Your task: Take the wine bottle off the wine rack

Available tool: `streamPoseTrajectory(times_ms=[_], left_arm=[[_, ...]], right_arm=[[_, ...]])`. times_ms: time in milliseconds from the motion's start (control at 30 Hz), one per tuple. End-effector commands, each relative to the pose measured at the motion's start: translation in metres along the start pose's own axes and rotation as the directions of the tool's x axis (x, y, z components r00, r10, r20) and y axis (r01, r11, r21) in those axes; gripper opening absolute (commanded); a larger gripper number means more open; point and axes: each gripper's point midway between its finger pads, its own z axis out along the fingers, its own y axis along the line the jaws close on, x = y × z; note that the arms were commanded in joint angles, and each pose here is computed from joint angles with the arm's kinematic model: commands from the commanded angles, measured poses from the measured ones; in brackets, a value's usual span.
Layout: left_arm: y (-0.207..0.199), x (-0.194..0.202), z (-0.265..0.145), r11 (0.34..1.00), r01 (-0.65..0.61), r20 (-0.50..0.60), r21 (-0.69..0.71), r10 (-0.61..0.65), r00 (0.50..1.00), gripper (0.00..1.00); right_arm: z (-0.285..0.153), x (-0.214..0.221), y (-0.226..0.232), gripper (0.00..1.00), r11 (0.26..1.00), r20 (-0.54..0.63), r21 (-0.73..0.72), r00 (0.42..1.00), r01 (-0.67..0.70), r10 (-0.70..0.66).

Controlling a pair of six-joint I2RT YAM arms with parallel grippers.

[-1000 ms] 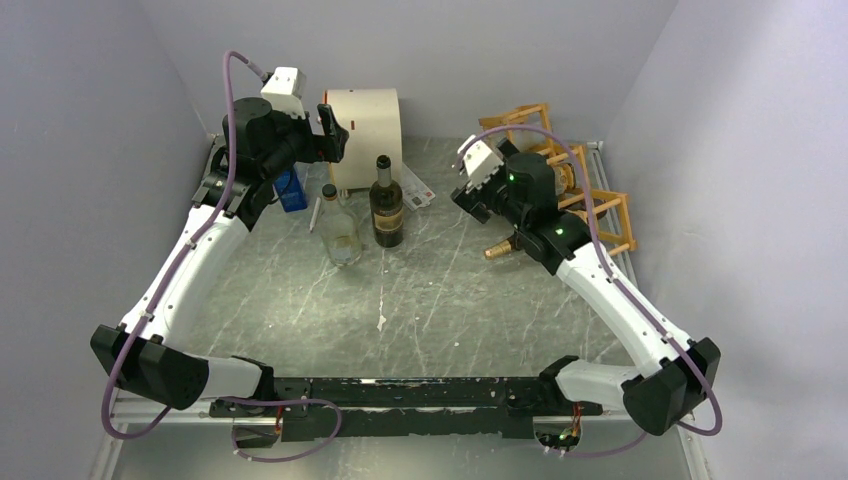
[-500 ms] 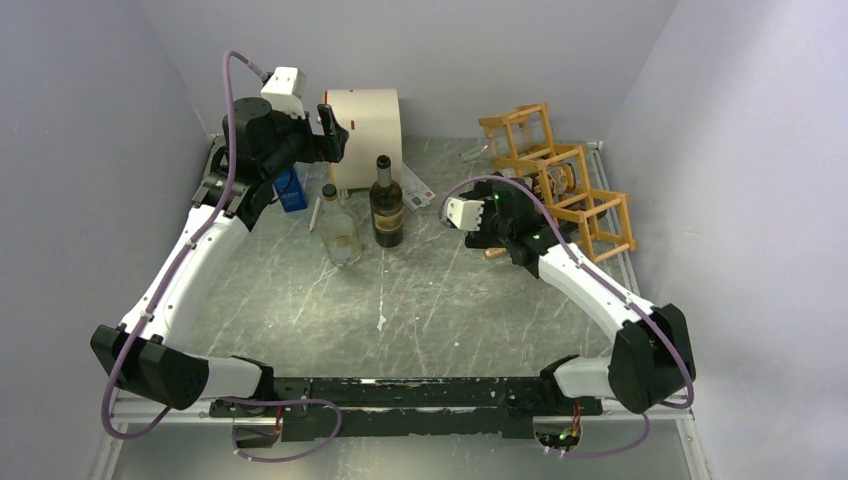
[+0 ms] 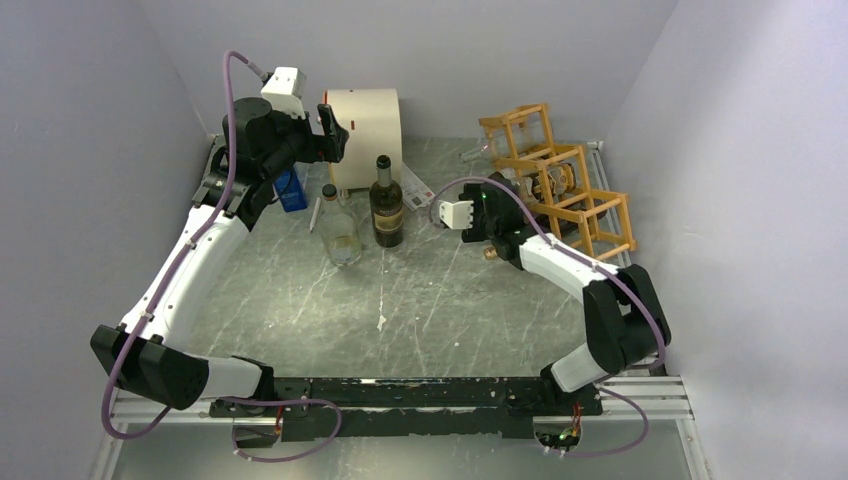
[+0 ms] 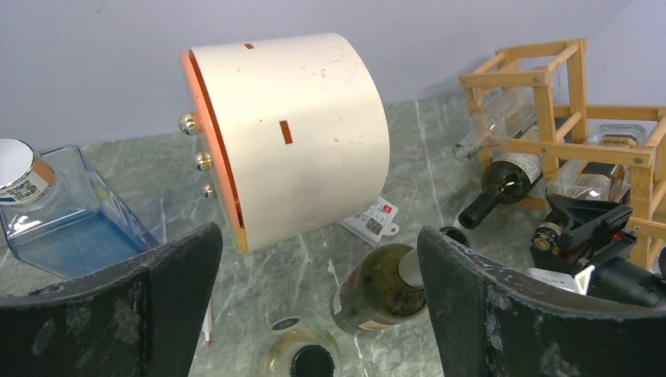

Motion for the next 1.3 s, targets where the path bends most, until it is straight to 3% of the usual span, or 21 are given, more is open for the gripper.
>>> streamPoseTrajectory(times_ms=[0,433,1267], left_arm=[[-0.002,-0.01,-0.001,1.0,0.001,0.037,0.018,-0.002,0.999,0.98],[-0.002,-0.008,0.0,1.0,0.0,0.032,0.019,-0.001,1.0,0.97],[-0.003,-0.001,0.007,1.0,0.007,0.012,0.027,-0.007,1.0,0.96]], right_arm=[[0.006,0.008,-0.024,0.84,0.996,-0.057,0.084,0.998,0.04,-0.036],[0.018,0.02,-0.026,0.75,0.987,-0.146,0.114,0.985,0.111,-0.094],[0.019,0.001,0.01,0.36,0.978,-0.109,0.002,0.972,0.209,-0.208]])
